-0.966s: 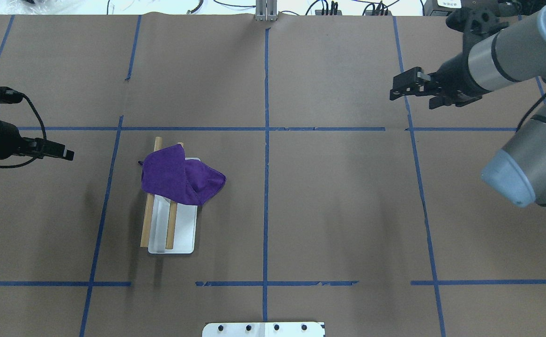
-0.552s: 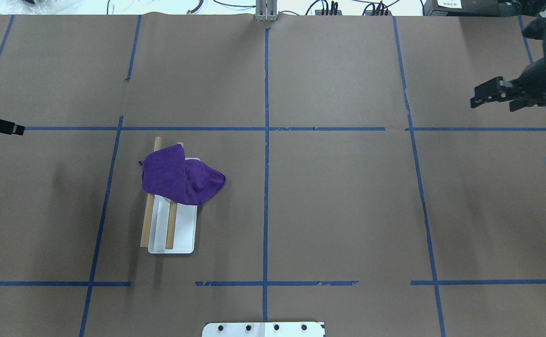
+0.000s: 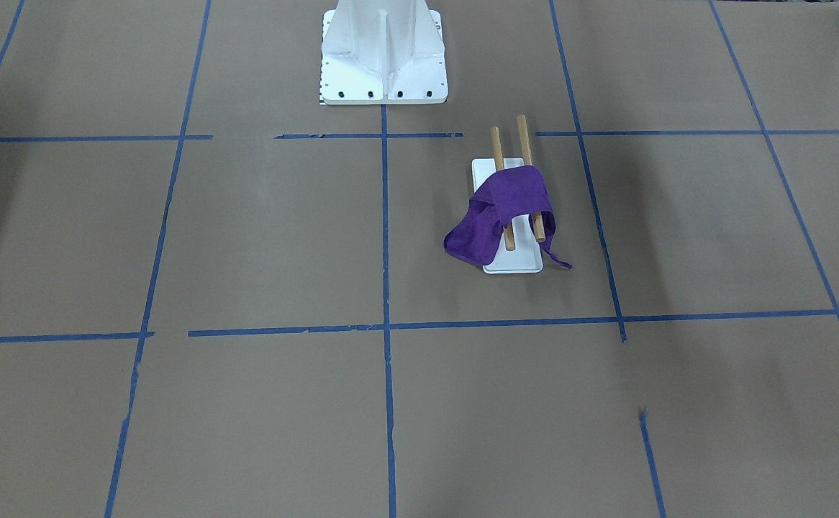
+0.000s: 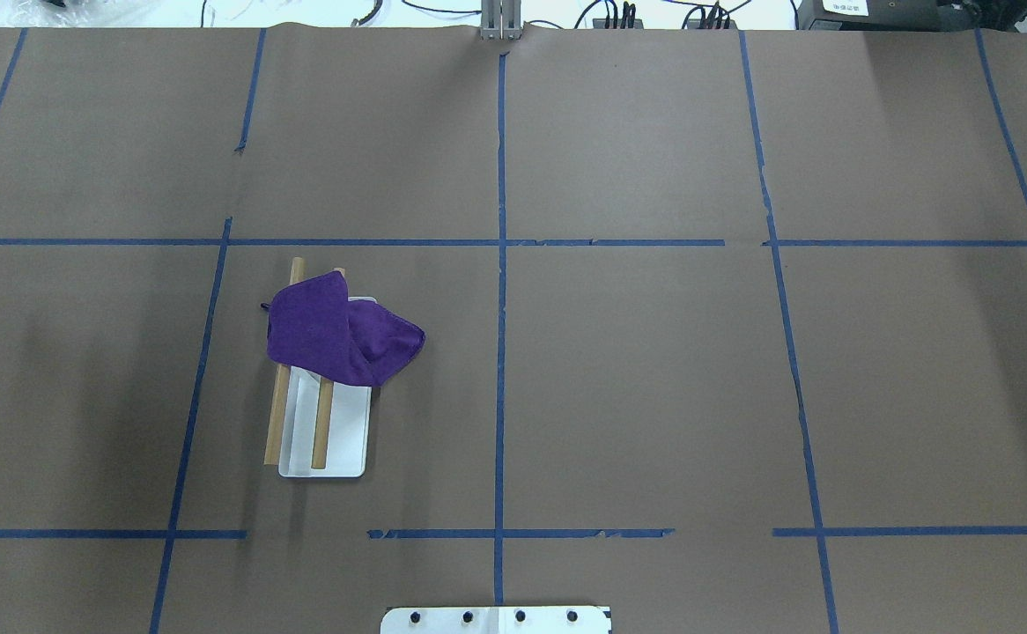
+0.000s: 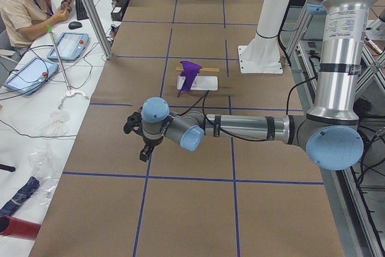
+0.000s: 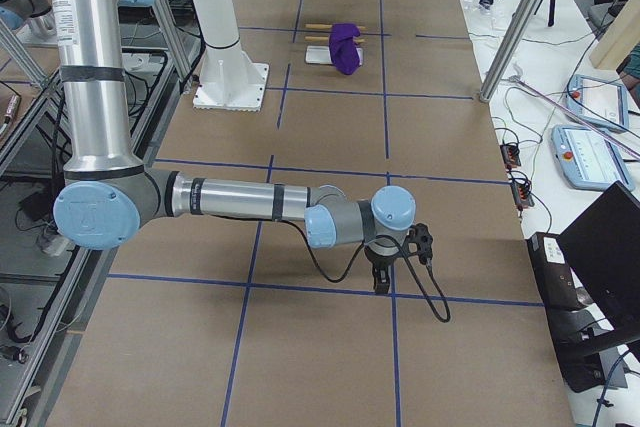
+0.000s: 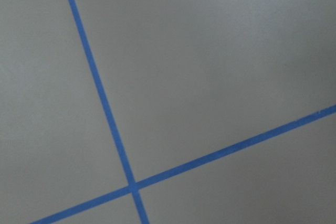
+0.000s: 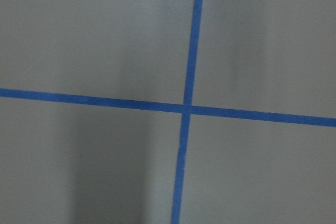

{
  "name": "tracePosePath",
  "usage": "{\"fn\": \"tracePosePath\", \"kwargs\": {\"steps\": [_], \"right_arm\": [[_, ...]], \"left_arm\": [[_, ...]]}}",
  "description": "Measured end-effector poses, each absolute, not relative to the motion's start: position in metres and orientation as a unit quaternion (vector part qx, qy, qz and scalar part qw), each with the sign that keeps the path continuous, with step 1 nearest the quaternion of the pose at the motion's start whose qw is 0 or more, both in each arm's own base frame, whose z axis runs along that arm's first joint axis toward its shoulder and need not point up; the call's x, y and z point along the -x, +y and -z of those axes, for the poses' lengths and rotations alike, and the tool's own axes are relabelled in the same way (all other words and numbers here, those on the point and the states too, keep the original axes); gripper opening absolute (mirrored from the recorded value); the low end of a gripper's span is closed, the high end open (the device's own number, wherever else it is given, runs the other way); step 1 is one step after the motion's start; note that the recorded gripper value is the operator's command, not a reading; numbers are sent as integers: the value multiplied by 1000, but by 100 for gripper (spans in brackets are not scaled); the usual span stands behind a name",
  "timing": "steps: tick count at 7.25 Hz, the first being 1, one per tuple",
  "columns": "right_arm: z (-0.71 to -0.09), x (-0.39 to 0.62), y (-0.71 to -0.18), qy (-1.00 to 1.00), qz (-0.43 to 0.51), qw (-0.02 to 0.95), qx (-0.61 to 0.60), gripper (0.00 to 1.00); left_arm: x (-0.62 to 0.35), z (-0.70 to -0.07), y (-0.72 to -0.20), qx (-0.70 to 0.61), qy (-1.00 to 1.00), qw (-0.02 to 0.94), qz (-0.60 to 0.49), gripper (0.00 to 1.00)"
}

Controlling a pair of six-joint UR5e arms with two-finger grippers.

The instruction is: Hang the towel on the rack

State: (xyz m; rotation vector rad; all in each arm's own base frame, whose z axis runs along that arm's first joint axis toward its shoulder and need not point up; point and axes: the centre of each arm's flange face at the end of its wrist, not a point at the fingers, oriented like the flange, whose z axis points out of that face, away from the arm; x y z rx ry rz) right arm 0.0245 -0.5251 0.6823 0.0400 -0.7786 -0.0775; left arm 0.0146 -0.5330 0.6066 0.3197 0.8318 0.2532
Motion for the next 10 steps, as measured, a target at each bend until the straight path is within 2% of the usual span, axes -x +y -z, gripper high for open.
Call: {"fn": "tracePosePath", "kwargs": {"steps": [3,5,10], "right_arm": [[-688,-45,-527,-393,46,918,-13,100],[-687,-44,-529,-405,44,913,-12,100],[-673,-43,-535,-406,50,912,-28,100]], "left_arm": [[-11,-570,-539,-84,413,902,-94,100],[2,-552,-535,-86,378,916,-97,100],[32,-568,-521,-74,361,922,-117,100]]}}
